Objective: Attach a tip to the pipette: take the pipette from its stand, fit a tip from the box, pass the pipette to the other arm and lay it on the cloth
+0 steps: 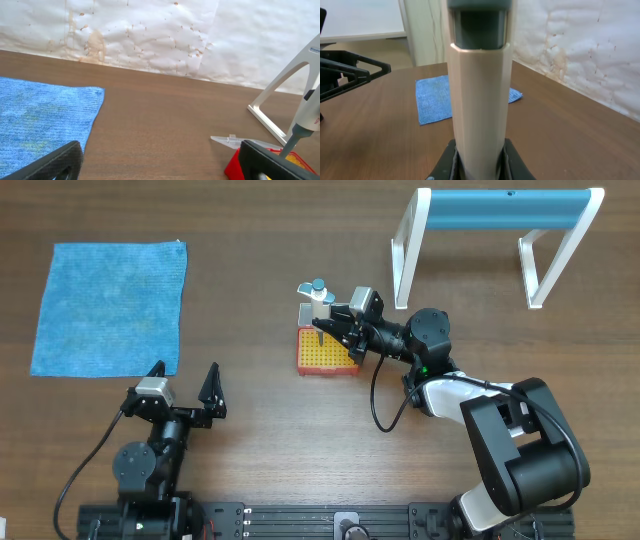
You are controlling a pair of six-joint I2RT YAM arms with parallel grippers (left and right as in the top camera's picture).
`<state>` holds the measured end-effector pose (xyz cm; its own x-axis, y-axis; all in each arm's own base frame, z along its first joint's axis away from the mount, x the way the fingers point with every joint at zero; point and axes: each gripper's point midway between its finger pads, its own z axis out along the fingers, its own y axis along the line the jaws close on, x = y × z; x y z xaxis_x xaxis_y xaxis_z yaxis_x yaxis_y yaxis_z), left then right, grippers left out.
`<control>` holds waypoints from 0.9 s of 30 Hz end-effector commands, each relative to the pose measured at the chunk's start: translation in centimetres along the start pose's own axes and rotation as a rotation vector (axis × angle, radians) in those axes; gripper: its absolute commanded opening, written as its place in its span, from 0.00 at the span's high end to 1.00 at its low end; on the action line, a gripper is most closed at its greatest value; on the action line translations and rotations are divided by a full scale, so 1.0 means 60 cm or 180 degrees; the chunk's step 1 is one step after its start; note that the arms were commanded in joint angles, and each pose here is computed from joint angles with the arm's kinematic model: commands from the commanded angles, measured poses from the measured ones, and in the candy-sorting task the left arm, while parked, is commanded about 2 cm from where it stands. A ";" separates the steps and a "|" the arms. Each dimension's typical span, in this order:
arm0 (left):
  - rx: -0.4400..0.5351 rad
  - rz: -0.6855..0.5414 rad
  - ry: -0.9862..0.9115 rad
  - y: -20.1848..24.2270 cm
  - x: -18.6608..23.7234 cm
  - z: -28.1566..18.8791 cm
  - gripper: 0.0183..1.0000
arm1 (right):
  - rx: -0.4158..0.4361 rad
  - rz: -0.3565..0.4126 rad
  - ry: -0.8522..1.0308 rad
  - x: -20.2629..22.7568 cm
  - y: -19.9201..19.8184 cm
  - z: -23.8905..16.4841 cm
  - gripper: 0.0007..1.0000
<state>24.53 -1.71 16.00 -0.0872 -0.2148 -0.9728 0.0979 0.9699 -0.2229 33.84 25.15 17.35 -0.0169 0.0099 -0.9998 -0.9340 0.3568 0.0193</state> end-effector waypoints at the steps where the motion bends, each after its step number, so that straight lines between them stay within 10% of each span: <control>1: -0.0023 -0.0050 0.0001 0.002 0.002 0.000 0.00 | 0.0002 0.0018 0.0051 0.014 0.002 0.004 0.93; 27: -0.0024 -0.0050 0.0001 0.002 0.002 0.000 0.00 | -0.0098 0.0078 0.0041 0.009 0.012 0.003 0.93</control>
<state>24.53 -1.72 16.00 -0.0872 -0.2148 -0.9728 0.0982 0.9699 -0.2230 33.81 25.19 17.21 -0.0202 0.0098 -0.9997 -0.9354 0.3528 0.0223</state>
